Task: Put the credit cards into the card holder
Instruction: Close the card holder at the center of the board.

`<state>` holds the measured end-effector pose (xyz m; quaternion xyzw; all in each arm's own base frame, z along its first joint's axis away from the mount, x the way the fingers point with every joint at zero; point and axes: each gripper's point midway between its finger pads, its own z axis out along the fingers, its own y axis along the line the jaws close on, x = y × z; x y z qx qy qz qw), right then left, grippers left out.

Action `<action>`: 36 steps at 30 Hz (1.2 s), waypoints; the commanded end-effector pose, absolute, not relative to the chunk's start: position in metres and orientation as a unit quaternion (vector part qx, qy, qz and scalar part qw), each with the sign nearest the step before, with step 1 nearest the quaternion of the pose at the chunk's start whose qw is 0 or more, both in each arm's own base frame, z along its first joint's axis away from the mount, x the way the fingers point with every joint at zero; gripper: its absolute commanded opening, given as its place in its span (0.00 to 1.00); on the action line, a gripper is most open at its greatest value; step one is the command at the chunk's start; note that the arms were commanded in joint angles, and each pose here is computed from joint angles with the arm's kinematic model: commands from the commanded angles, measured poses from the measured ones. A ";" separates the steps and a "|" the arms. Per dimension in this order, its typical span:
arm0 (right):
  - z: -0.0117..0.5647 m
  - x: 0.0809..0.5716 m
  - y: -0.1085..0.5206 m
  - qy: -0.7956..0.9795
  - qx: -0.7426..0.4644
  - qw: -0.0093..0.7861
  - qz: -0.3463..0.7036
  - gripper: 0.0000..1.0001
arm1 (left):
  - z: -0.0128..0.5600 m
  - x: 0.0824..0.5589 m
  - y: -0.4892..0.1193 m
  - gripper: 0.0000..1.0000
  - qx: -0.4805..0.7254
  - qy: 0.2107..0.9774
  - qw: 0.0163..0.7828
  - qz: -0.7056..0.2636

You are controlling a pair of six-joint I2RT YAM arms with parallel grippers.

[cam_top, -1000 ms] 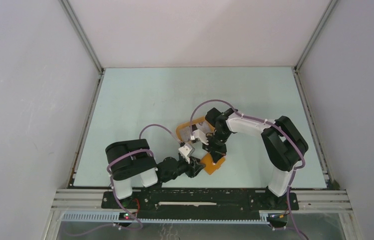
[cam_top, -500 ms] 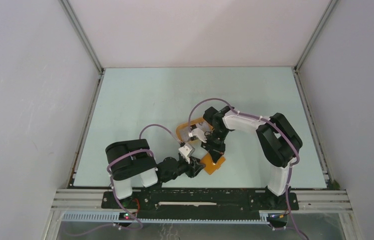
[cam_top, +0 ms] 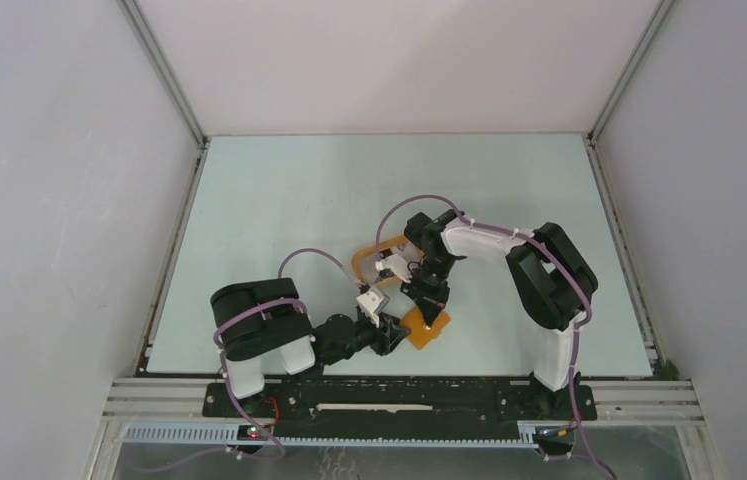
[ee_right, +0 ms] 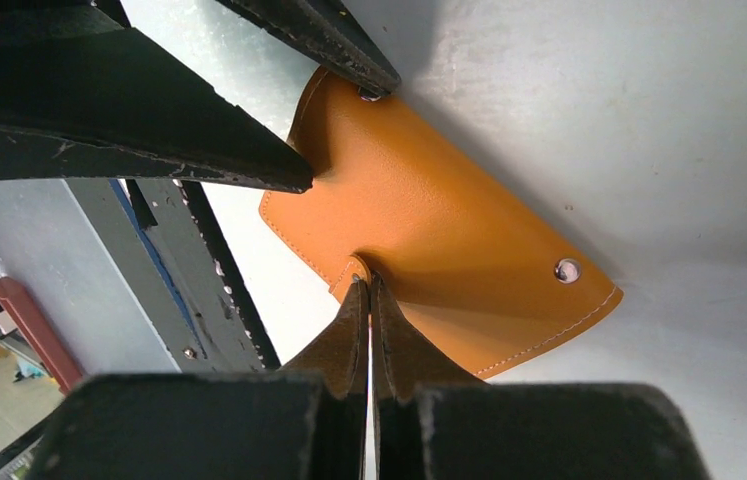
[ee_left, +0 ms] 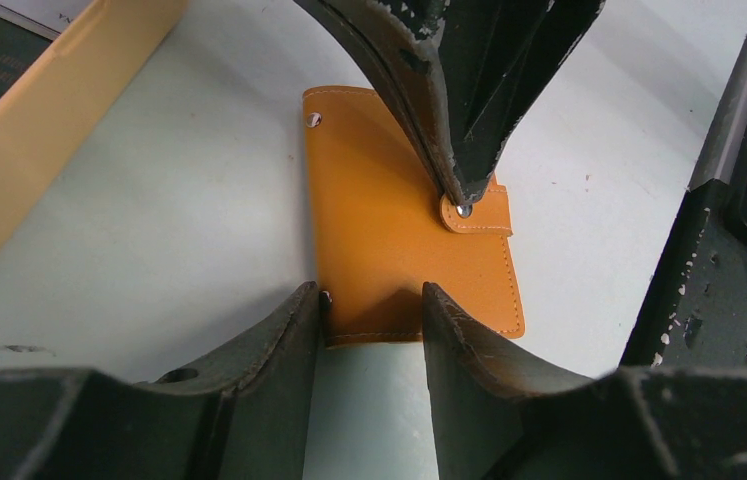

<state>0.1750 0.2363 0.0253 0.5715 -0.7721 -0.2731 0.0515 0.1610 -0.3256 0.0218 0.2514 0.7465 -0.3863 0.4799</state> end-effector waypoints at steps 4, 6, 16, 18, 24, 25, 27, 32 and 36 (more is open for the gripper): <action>-0.033 0.210 0.223 -0.784 0.596 0.034 -0.171 0.00 | 0.025 0.157 -0.331 0.46 0.270 0.735 0.485 -0.389; -0.035 0.211 0.222 -0.787 0.594 0.036 -0.163 0.00 | 0.025 0.157 -0.330 0.46 0.271 0.736 0.485 -0.388; -0.046 0.217 0.217 -0.807 0.576 0.047 -0.118 0.00 | 0.026 0.156 -0.331 0.46 0.273 0.734 0.484 -0.391; -0.047 0.218 0.217 -0.810 0.573 0.048 -0.115 0.00 | 0.026 0.156 -0.330 0.46 0.272 0.734 0.484 -0.391; -0.041 0.213 0.223 -0.804 0.575 0.047 -0.142 0.12 | 0.027 0.156 -0.331 0.46 0.273 0.733 0.484 -0.393; -0.036 0.213 0.227 -0.803 0.574 0.043 -0.152 0.20 | 0.027 0.155 -0.330 0.46 0.272 0.733 0.484 -0.393; -0.019 0.214 0.237 -0.798 0.577 0.020 -0.172 0.32 | 0.030 0.156 -0.330 0.46 0.270 0.732 0.486 -0.395; 0.026 0.214 0.255 -0.778 0.589 -0.038 -0.217 0.47 | 0.032 0.156 -0.330 0.46 0.264 0.732 0.487 -0.396; 0.054 0.212 0.257 -0.763 0.599 -0.067 -0.235 0.51 | 0.033 0.157 -0.330 0.46 0.257 0.734 0.487 -0.398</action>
